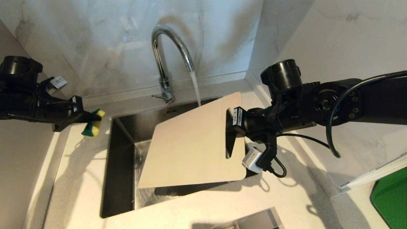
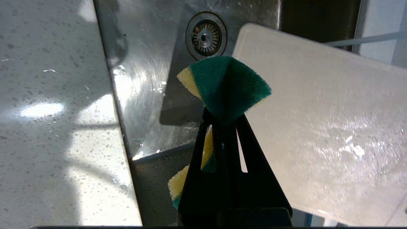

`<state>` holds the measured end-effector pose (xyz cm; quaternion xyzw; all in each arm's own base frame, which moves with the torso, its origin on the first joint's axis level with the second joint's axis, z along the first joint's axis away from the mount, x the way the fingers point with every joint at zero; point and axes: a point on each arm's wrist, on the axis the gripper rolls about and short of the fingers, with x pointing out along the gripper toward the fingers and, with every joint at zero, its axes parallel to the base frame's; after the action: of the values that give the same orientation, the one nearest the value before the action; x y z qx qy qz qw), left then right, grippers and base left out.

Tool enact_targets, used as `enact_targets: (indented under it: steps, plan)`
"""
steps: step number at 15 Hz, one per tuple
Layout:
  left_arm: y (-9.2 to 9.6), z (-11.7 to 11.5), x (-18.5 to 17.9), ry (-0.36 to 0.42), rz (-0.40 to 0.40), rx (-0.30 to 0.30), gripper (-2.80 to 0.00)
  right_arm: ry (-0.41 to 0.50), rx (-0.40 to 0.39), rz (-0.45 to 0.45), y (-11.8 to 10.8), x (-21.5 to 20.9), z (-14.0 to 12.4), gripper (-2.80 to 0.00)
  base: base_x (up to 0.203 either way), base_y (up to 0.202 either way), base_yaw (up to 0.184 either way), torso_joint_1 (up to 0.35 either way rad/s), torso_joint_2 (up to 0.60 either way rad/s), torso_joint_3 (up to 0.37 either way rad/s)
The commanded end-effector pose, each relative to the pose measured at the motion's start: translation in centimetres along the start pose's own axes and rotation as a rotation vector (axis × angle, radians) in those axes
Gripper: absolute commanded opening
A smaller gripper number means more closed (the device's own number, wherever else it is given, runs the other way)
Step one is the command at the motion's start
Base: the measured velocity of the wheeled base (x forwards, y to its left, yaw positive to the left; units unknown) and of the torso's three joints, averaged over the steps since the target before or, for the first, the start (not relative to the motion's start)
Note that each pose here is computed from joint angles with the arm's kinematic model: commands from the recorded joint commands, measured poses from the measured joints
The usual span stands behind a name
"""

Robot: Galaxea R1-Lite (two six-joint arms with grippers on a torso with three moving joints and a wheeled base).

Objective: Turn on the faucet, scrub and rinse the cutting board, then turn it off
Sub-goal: Scrub the cutting board underwater

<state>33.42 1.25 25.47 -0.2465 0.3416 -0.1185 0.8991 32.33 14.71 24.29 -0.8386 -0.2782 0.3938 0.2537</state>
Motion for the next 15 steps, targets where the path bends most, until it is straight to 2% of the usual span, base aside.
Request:
enact_targets:
  steps: [1, 7, 15]
  plan:
    - [0.1, 0.0, 0.0, 0.002, -0.001, -0.004, -2.80, -0.017, -0.003, 0.013, 0.7, 1.2, -0.2, -2.80, 0.000, 0.000, 0.000, 0.000, 0.00, 0.000]
    - [0.1, 0.0, 0.1, 0.004, 0.000, -0.006, -2.80, 0.004, -0.023, -0.010, 2.1, 2.5, -2.5, -2.80, 0.000, 0.000, 0.000, 0.000, 0.00, 0.000]
    - [0.3, 0.0, 0.5, 0.012, 0.001, -0.010, -2.80, 0.027, -0.015, -0.003, 3.5, 4.0, -4.2, -2.80, 0.000, 0.000, 0.000, 0.000, 0.00, 0.000]
